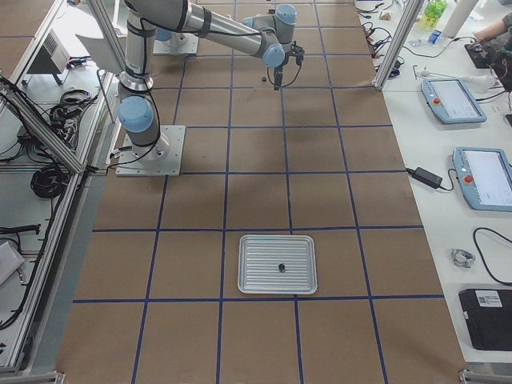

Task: Place bearing gear from tray to pile

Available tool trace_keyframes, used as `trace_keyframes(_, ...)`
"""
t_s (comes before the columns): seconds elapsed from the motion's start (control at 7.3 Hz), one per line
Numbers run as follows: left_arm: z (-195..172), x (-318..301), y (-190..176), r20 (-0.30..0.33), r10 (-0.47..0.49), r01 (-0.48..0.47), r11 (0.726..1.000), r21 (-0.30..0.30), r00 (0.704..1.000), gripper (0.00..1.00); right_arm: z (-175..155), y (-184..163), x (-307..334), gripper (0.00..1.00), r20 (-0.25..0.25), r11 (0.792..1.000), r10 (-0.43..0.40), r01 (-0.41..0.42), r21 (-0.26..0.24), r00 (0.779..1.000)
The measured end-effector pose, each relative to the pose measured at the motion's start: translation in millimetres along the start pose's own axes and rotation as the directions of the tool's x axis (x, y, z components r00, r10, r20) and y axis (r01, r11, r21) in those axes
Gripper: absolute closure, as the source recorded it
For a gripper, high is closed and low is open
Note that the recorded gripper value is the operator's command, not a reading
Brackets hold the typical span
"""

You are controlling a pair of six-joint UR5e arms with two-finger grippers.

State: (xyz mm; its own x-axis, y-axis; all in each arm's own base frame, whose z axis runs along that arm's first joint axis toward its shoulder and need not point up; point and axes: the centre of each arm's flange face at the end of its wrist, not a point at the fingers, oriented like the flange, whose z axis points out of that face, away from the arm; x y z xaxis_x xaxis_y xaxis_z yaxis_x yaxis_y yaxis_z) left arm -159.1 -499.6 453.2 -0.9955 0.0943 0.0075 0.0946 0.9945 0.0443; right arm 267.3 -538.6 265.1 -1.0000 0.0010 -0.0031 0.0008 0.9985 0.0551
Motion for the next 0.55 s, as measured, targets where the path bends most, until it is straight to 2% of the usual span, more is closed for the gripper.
trace_keyframes(0.27, 58.9, 14.6, -18.0, -0.001, -0.012, 0.012, 0.997, -0.080, 1.000, 0.00, -26.4, -17.5, 86.6, 0.00, -0.014, 0.999, -0.042, 0.042, -0.012, 0.999)
trace_keyframes(0.41, 98.7, 32.1, -24.6, 0.004, -0.008, 0.008, 0.996, -0.091, 1.000, 0.00, -36.7, -24.5, 132.5, 0.00, -0.031, 0.998, -0.057, 0.056, -0.011, 0.998)
trace_keyframes(0.55, 137.0, 56.3, -28.0, 0.009, -0.010, 0.010, 0.997, -0.073, 1.000, 0.00, -47.4, -28.2, 176.2, 0.00, -0.042, 0.998, -0.070, 0.069, -0.005, 0.997)
